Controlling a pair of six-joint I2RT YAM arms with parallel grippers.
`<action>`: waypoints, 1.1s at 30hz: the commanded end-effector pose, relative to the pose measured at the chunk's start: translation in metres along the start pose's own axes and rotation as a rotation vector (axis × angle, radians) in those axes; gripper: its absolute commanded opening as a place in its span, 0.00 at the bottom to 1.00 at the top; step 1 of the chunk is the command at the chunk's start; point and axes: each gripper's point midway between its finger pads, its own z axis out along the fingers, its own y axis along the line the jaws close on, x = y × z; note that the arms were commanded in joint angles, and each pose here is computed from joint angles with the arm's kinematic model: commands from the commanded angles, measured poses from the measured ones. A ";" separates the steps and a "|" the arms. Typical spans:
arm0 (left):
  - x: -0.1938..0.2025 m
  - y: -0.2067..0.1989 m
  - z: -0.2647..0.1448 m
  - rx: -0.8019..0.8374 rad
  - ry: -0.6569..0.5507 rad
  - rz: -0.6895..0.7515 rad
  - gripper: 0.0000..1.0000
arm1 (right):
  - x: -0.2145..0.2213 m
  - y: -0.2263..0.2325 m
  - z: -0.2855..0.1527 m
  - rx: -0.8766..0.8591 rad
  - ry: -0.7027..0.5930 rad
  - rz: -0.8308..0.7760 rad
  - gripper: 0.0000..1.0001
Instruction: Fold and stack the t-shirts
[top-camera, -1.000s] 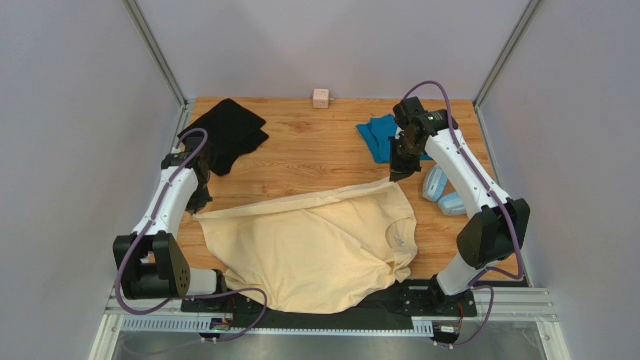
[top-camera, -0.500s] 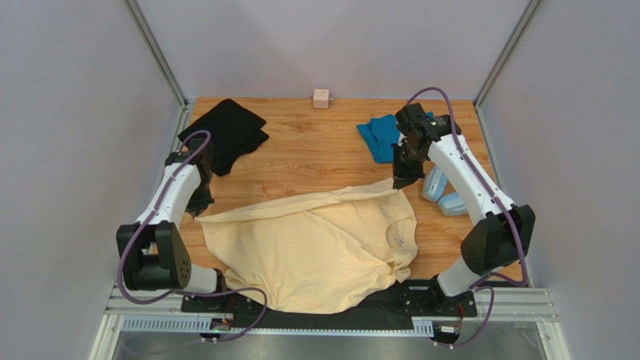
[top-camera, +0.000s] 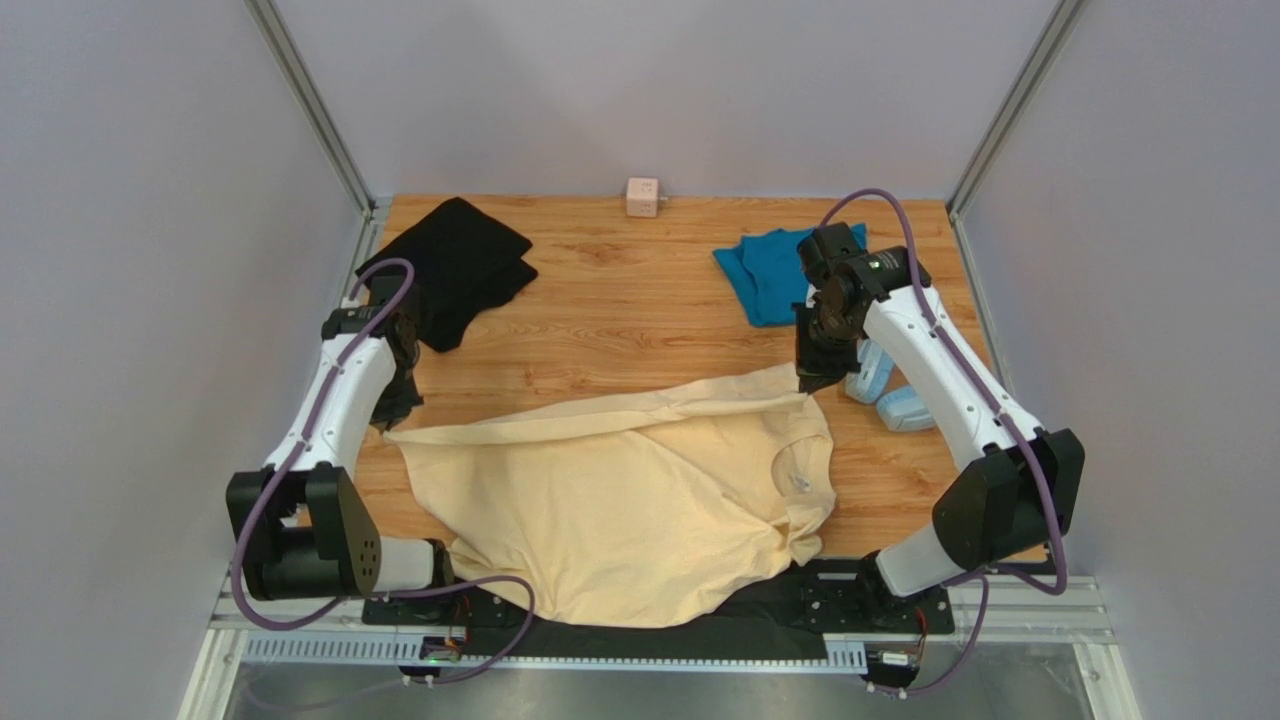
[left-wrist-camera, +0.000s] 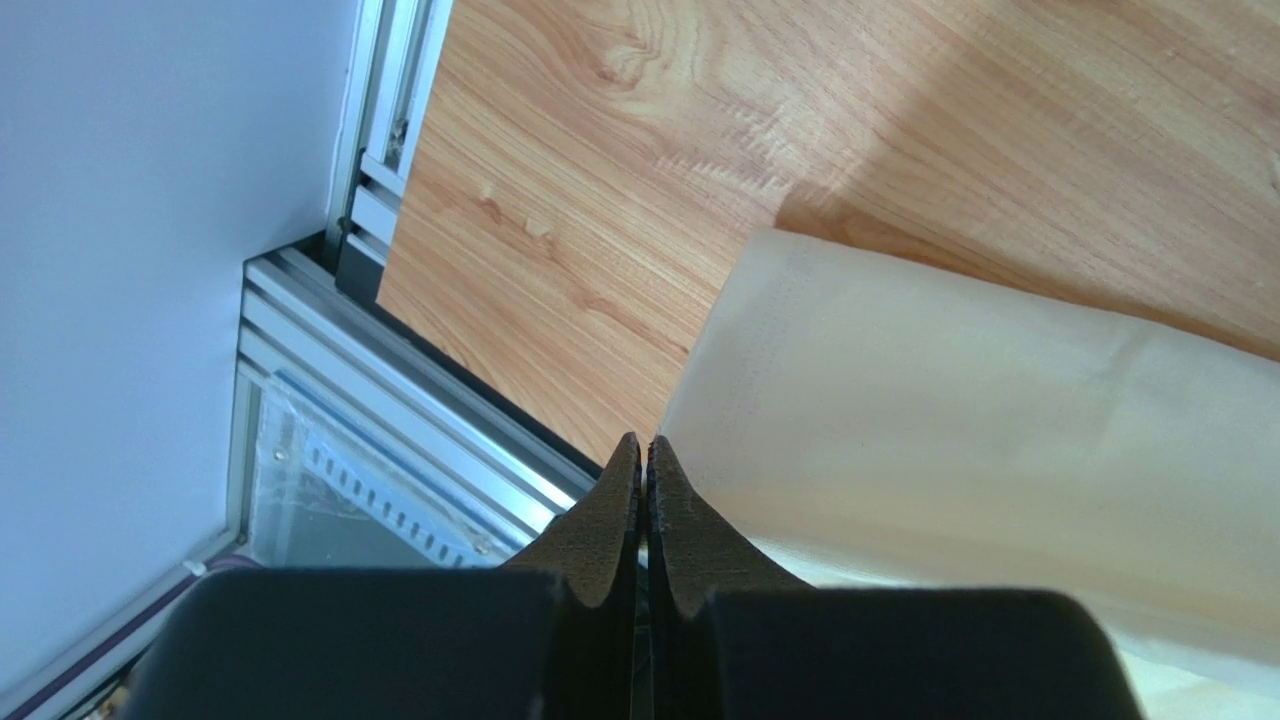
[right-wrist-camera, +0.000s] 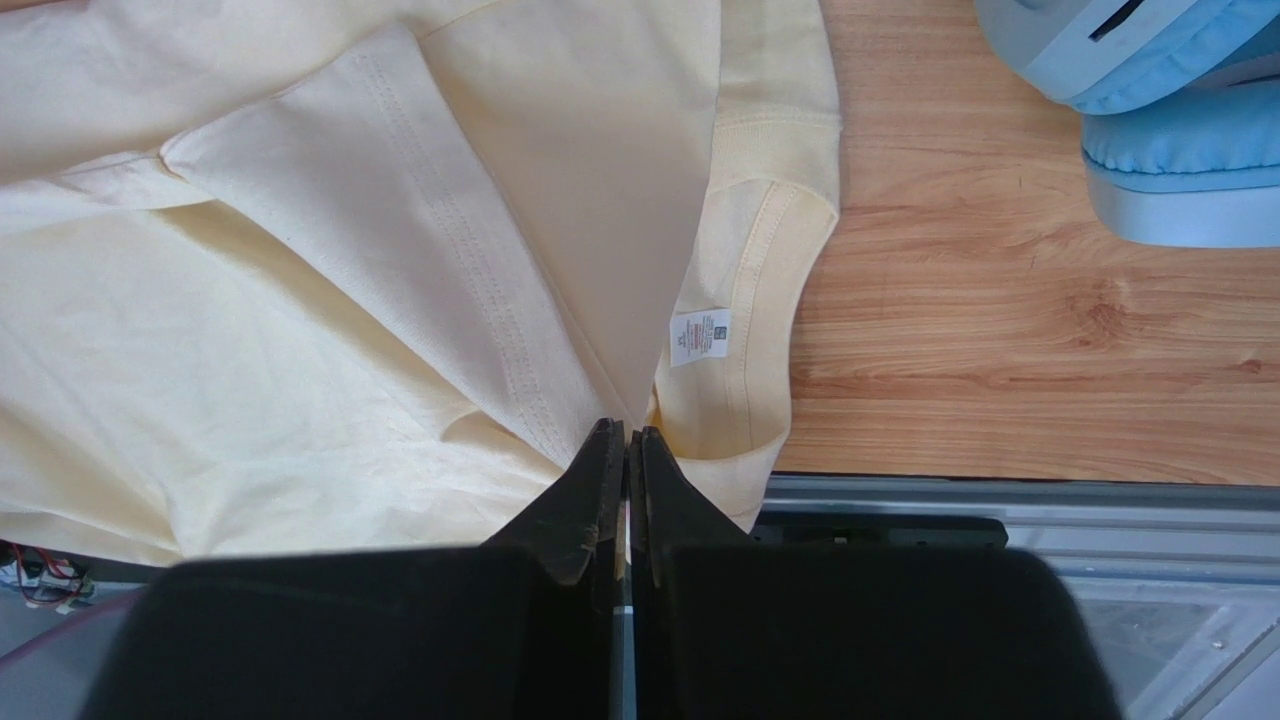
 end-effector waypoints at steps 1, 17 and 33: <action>0.002 -0.002 0.006 0.004 0.040 0.010 0.00 | -0.001 -0.003 -0.005 -0.003 -0.042 -0.009 0.00; 0.012 -0.008 0.035 -0.040 0.231 0.019 0.00 | 0.032 0.000 0.046 -0.003 0.178 -0.009 0.00; 0.010 0.005 0.024 -0.046 0.234 -0.024 0.35 | 0.013 -0.010 0.018 0.057 0.059 0.014 0.36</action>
